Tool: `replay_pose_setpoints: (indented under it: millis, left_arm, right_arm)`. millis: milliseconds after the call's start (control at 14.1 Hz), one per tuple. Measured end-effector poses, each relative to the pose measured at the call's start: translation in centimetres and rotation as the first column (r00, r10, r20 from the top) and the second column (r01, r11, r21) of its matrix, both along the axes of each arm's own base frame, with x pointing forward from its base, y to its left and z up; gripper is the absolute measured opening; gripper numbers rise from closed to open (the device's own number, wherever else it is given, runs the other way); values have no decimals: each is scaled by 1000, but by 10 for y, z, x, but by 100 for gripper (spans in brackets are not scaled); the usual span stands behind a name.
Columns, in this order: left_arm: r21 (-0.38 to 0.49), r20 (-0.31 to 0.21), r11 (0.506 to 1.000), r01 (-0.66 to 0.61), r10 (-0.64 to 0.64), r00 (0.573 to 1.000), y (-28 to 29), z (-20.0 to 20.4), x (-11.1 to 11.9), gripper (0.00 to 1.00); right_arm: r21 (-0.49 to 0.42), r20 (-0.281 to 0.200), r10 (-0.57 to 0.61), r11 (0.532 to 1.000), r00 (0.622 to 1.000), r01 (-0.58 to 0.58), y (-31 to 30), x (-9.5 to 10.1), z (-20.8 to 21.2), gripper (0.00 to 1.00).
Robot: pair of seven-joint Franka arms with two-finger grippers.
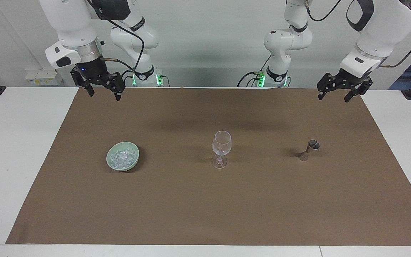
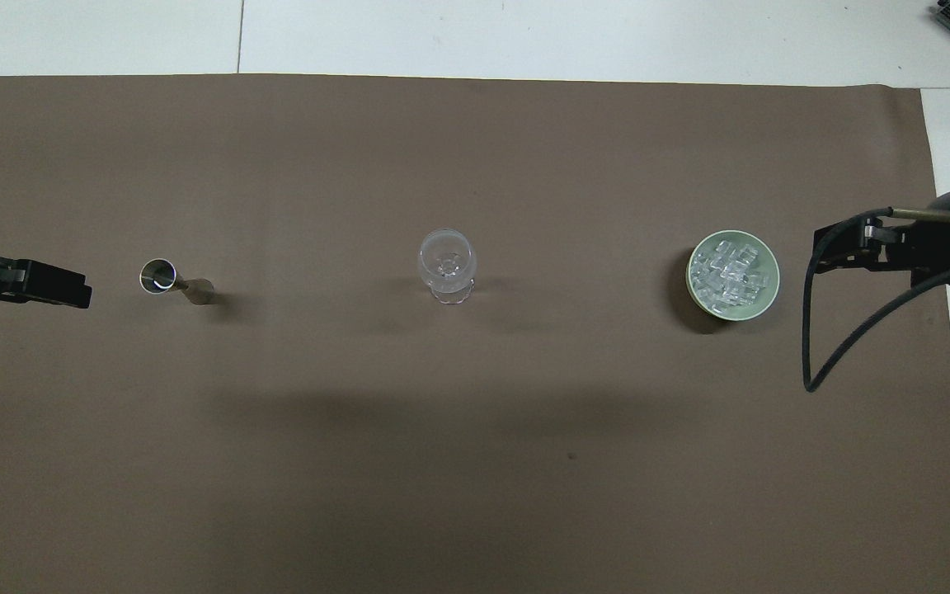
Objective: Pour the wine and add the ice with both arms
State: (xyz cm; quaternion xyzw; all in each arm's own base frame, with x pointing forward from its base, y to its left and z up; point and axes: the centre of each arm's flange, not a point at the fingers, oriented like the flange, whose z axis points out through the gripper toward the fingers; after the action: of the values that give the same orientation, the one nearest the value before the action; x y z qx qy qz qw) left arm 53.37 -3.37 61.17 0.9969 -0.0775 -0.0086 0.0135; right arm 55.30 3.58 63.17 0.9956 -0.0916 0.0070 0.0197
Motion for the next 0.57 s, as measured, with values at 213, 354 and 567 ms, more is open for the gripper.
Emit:
replay_pose_setpoints:
  millis: [213, 354, 567]
  left_arm:
    - [0, 0, 1000, 1, -1, 1000, 0, 0, 0, 100]
    - [0, 0, 1000, 3, -3, 1000, -1, 0, 0, 100]
    - [0, 0, 1000, 4, -4, 1000, -2, 0, 0, 100]
  right_arm:
    - [0, 0, 0, 1000, 1000, 0, 0, 0, 0, 100]
    - [0, 0, 0, 1000, 1000, 0, 0, 0, 0, 100]
    - [0, 0, 0, 1000, 1000, 0, 0, 0, 0, 100]
